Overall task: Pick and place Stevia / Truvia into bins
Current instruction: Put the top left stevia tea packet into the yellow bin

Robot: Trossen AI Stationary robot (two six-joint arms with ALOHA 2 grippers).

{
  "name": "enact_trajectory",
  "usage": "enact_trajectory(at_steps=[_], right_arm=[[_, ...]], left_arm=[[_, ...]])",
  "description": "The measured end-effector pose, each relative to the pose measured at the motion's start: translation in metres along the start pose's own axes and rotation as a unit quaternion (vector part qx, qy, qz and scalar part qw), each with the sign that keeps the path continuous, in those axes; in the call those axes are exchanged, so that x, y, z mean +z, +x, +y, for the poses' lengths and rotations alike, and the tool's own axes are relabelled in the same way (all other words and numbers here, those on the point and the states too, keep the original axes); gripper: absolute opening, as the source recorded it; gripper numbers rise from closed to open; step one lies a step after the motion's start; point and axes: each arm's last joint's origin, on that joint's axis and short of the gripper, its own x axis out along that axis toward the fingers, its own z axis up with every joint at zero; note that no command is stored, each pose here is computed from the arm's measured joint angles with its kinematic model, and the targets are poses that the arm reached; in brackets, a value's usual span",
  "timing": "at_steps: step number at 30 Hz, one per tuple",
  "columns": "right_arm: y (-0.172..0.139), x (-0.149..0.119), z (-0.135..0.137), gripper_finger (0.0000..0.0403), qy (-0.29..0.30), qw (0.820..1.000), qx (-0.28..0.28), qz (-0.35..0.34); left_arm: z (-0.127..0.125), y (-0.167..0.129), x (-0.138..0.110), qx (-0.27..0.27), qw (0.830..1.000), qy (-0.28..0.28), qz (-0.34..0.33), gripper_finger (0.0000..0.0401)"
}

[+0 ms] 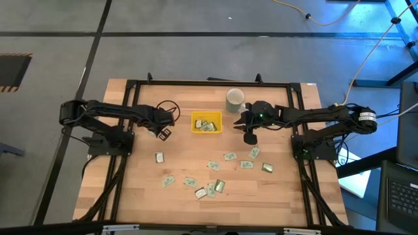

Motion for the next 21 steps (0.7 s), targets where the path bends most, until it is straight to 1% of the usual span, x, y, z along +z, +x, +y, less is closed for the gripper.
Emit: enact_trajectory(at_steps=[7,12,16,21], right_arm=[[0.000,0.000,0.000,0.0087,0.000,1.000,0.000,0.000],[0.000,0.000,0.000,0.0087,0.000,1.000,0.000,0.000],[0.000,0.000,0.000,0.0087,0.000,1.000,0.000,0.000],[0.000,0.000,0.000,0.0087,0.000,1.000,0.000,0.000]], left_arm=[[0.000,0.009,-0.005,-0.003,1.000,-0.006,-0.003,0.0045],[-0.001,0.015,-0.008,-0.028,1.000,-0.007,0.007,0.0045],[0.000,0.018,-0.011,-0.025,1.000,-0.006,0.013,0.0046],[0.000,0.018,-0.010,-0.020,1.000,-0.008,0.004,0.0046]])
